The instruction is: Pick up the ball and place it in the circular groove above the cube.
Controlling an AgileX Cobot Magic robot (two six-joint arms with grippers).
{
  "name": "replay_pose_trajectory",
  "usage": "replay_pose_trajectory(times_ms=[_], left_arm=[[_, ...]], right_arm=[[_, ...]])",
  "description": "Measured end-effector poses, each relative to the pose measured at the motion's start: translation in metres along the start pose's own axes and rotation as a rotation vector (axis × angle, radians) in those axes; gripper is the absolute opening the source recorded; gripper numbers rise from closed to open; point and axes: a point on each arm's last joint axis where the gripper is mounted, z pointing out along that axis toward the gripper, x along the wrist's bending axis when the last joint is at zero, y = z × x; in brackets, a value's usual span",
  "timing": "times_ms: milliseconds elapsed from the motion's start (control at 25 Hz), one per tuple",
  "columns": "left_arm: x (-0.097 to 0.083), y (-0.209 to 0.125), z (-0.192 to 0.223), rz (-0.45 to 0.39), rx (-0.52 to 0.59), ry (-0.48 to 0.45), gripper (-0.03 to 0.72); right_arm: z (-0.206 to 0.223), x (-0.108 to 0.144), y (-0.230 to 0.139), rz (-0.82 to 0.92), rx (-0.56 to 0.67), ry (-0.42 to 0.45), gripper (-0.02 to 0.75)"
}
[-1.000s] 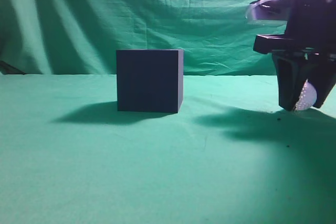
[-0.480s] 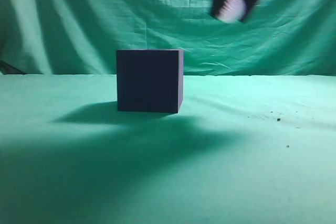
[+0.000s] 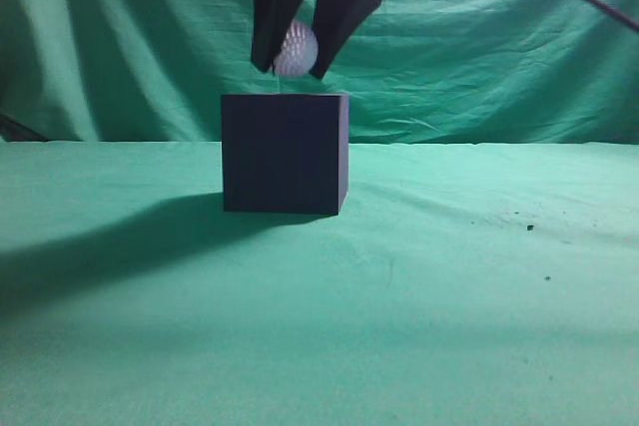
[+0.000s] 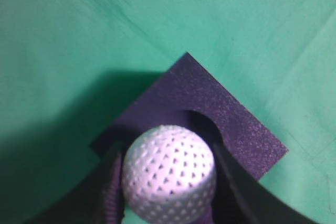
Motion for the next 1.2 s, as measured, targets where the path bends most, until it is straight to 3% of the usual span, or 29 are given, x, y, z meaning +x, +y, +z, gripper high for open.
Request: replay_pose_trajectory(times_ms=[360,600,760,1000,1080,1200], left_arm=[[0.000,0.000,0.000,0.000,0.000,0.000,0.000],[0.000,0.000,0.000,0.000,0.000,0.000,0.000],[0.000,0.000,0.000,0.000,0.000,0.000,0.000],[0.000,0.000,0.000,0.000,0.000,0.000,0.000],[0.000,0.000,0.000,0.000,0.000,0.000,0.000],[0.000,0.000,0.000,0.000,0.000,0.000,0.000]], right_arm=[[0.024,-0.005,-0.001,-0.041,0.015,-0.029,0.302],[0.014,-0.005,0.010,-0.063,-0.015,-0.035,0.571],[-0.011,-0.004,0.025,-0.083,-0.010,-0.060,0.575],[-0.071,-0.006,0.029,-0.042,0.058,-0.155,0.092],[-0.090,-0.006,0.027,-0.028,0.047,-0.173,0.000],[-0.136,-0.002,0.018,-0.008,-0.032,-0.188,0.000]])
